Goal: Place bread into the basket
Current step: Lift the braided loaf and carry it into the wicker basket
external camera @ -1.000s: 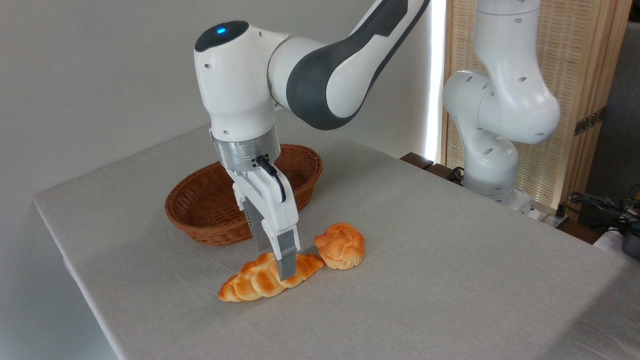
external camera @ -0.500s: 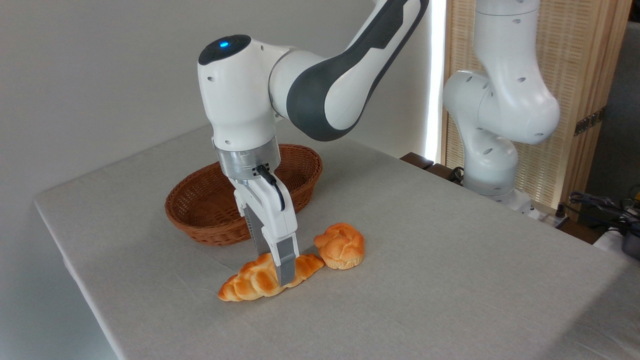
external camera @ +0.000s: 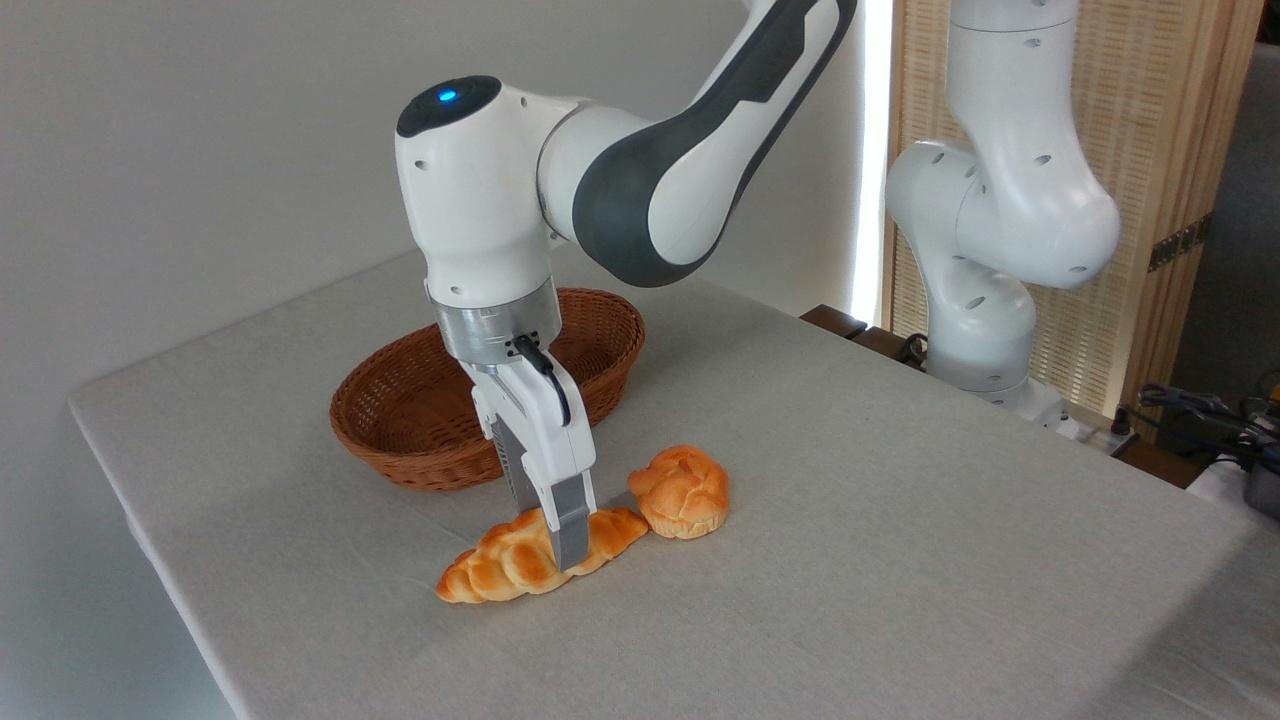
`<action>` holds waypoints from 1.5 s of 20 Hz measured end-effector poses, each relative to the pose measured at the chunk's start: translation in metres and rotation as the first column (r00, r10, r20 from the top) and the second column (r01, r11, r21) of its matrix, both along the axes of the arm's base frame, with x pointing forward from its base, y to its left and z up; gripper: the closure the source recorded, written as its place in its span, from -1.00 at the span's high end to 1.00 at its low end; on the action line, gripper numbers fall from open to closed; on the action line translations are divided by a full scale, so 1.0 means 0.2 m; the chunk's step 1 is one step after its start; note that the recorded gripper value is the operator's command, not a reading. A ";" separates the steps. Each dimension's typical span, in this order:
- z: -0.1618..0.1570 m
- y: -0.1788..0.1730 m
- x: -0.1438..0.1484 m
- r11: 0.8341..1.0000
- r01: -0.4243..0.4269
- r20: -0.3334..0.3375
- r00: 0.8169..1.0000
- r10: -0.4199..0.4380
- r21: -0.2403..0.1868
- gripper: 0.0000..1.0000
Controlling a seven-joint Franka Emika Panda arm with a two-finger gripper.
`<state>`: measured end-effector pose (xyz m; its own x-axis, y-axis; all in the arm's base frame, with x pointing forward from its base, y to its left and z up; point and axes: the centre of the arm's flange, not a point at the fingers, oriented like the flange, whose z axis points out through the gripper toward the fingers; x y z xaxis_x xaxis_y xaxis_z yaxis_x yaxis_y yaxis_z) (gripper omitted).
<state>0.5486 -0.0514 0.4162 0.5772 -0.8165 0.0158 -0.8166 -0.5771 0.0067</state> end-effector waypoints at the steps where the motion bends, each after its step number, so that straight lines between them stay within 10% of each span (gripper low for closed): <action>1: 0.00 0.00 0.00 1.000 0.000 -0.002 1.000 0.000 0.000 -0.24; 18: 0.00 0.02 0.01 1.000 -0.006 0.000 1.000 0.006 0.000 -0.39; 30: 0.53 -0.04 0.03 0.993 -0.084 0.044 0.995 0.087 -0.081 -0.36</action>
<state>0.5538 -0.0597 0.5221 0.6419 -0.7593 0.1072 -0.7648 -0.6441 0.0174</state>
